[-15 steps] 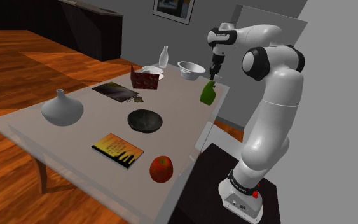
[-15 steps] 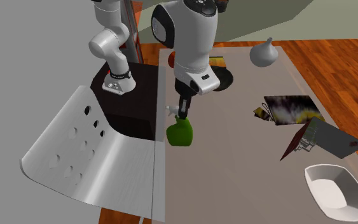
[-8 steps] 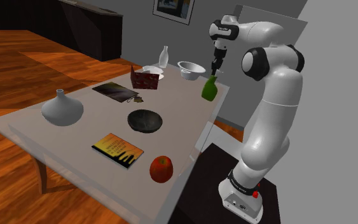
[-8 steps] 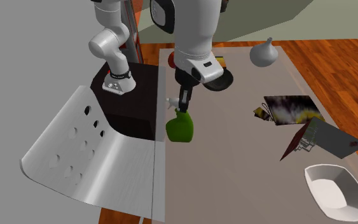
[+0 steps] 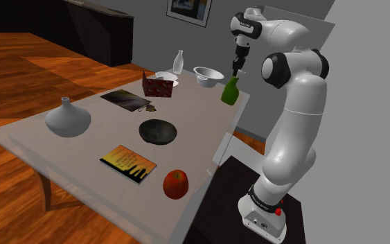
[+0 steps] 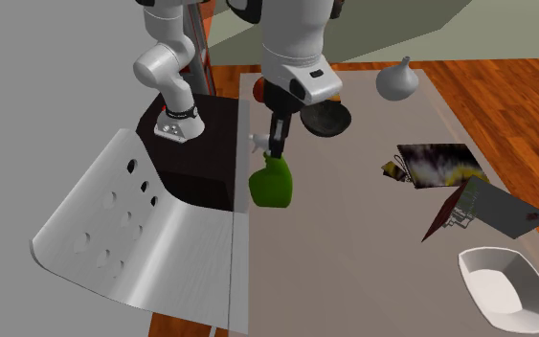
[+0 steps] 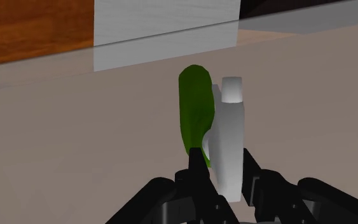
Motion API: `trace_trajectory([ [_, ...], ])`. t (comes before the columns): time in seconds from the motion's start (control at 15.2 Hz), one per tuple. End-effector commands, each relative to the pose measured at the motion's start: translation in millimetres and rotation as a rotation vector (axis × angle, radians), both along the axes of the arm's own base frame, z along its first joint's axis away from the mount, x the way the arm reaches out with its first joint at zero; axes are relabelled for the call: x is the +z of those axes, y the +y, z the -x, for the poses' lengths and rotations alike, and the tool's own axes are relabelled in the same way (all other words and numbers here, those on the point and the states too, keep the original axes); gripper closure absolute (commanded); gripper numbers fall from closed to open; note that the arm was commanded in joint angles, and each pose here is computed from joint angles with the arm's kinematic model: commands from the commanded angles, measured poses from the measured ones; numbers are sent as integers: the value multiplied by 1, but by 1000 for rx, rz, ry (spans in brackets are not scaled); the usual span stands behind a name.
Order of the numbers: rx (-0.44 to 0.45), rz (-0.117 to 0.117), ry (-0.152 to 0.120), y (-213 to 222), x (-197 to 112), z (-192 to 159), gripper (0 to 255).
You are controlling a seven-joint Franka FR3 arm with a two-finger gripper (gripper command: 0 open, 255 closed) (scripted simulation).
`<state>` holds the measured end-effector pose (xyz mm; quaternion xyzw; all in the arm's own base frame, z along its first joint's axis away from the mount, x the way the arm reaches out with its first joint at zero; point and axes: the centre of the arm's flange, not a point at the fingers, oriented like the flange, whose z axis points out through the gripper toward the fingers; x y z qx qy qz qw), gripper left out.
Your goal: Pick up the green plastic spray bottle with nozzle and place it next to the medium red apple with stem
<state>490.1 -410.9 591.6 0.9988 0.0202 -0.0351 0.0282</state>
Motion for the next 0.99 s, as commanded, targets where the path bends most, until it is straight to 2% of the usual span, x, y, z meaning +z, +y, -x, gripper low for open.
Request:
trace_trajectory([
  [0.0,0,0,0,13,5,3,255],
  [0.92,0,0,0,191,38,39,255],
])
